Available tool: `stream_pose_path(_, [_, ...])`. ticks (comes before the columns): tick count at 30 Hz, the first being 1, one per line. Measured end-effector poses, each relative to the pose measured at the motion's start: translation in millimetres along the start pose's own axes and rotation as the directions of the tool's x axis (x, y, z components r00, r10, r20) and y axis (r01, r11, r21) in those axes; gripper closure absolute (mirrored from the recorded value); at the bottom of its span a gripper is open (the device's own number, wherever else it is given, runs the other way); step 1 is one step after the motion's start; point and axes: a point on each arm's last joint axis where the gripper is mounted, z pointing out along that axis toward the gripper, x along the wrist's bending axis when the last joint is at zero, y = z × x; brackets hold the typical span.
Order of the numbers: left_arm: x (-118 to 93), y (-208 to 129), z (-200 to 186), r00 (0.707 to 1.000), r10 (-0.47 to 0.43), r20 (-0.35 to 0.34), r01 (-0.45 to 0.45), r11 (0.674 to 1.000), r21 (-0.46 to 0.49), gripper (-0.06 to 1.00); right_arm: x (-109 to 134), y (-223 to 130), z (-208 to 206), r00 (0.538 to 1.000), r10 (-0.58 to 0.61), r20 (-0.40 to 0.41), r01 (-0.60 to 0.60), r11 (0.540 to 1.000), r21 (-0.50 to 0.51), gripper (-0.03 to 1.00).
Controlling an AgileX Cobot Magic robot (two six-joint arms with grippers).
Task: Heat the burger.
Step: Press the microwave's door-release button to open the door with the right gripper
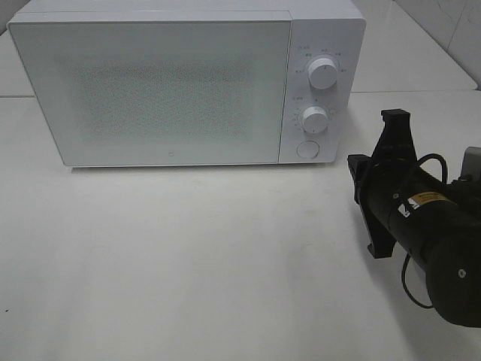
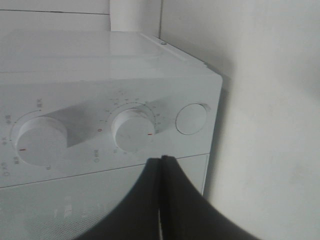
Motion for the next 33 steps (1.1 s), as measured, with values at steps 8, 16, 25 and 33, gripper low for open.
stream_pose_path(8, [0.0, 0.0, 0.0, 1.000, 0.000, 0.000, 0.000, 1.000, 0.000, -0.04, -3.2, -0.5, 0.3, 0.999, 0.008, 0.033, -0.008, 1.000, 0.003, 0.95])
stream_pose_path(16, [0.0, 0.0, 0.0, 1.000, 0.000, 0.000, 0.000, 1.000, 0.000, -0.04, -14.9, -8.7, 13.7, 0.998, 0.002, 0.069, -0.002, 1.000, -0.003, 0.95])
stream_pose_path(25, [0.0, 0.0, 0.0, 1.000, 0.000, 0.000, 0.000, 1.000, 0.000, -0.04, -23.9, -20.5, 33.2, 0.996, 0.023, 0.081, -0.023, 1.000, -0.006, 0.95])
stream_pose_path(33, [0.0, 0.0, 0.0, 1.000, 0.000, 0.000, 0.000, 1.000, 0.000, -0.04, -26.1, -31.8, 55.4, 0.997, 0.020, 0.076, -0.023, 0.999, 0.037, 0.95])
